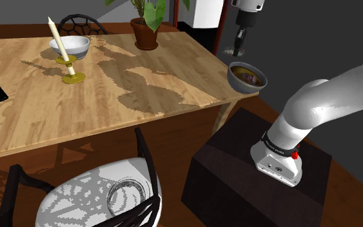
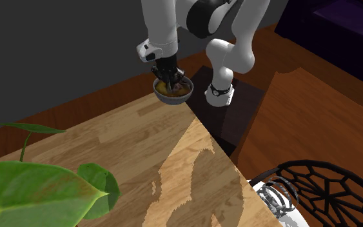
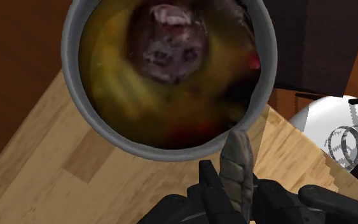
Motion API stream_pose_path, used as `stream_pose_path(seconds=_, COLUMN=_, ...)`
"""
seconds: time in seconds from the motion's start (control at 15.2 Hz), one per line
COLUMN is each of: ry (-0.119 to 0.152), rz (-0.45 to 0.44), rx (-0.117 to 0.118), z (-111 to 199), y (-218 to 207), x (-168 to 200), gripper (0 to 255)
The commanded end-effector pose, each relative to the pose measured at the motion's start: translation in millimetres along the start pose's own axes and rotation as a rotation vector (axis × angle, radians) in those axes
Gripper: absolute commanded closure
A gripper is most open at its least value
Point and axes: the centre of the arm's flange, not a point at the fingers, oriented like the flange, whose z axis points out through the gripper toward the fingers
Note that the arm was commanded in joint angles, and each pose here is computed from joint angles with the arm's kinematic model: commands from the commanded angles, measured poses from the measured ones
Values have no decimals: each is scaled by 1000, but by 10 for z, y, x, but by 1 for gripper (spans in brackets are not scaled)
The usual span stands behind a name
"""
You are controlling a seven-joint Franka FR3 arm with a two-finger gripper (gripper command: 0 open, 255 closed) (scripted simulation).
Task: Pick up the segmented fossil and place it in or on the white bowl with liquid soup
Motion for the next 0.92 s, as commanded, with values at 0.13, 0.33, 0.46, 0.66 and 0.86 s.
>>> stream_pose_path(seconds=0.13, ry=0, rz=-1, rx=0, z=1, y=199, x=-501, gripper=255)
stream_pose_path(seconds=0.33, ry=0, rz=-1, rx=0, z=62, y=293, x=-754, gripper=255)
stream_pose_path(seconds=0.46, ry=0, rz=-1, rx=0, z=167, y=297, x=-750, gripper=255)
stream_pose_path(seconds=0.66, ry=0, rz=-1, rx=0, z=325, y=302, x=-745, gripper=255)
stream_pose_path(seconds=0.86, ry=0, rz=-1, rx=0, z=484, y=308, x=-739, gripper=255)
